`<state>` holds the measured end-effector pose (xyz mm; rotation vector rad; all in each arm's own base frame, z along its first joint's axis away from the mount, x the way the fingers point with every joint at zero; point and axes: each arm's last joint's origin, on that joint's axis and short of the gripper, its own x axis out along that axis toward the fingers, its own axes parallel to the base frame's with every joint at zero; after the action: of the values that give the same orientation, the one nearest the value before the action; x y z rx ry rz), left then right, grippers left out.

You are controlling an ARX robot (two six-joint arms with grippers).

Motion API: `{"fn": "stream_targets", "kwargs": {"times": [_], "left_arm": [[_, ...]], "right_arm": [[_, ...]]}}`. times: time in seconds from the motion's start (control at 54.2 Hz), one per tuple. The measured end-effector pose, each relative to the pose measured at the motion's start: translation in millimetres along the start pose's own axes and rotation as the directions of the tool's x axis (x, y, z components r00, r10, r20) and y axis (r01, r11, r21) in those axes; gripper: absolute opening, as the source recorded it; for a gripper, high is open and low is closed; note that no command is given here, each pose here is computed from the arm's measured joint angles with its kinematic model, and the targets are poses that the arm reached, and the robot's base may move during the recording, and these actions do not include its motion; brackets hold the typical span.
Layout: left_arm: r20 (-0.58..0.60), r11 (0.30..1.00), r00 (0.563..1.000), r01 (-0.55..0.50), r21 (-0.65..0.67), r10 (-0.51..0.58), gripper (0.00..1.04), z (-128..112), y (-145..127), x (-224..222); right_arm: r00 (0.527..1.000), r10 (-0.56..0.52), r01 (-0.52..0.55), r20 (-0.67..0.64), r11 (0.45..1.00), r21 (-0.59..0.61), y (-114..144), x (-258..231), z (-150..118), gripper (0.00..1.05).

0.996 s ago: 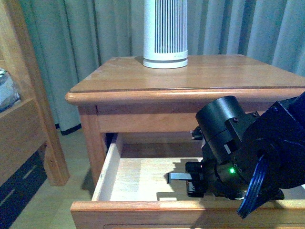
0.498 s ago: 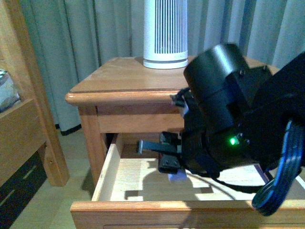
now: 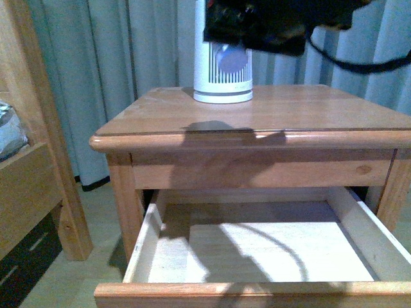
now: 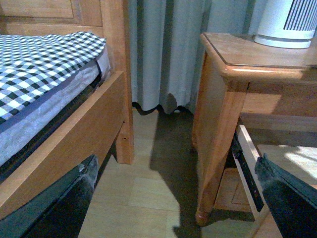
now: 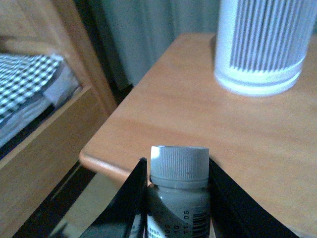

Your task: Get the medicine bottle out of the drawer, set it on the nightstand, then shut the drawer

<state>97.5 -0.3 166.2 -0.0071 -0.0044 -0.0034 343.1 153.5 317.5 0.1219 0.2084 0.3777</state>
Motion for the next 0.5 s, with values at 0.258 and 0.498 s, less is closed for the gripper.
{"fn": "stream_targets", "kwargs": {"times": [0.258,0.498], "left_arm": [[0.0,1.0,1.0,0.0,0.0,0.0,0.98,0.0,0.0,0.0],[0.0,1.0,1.0,0.0,0.0,0.0,0.98,0.0,0.0,0.0]], "right_arm": [[0.985,-0.173,0.169,-0.009,0.972,-0.162,-55.3,53.5,13.8,0.3],[0.961,-0.243,0.213,-0.13,0.954,-0.211,-78.0,95.8,-22.3,0.5]]}}
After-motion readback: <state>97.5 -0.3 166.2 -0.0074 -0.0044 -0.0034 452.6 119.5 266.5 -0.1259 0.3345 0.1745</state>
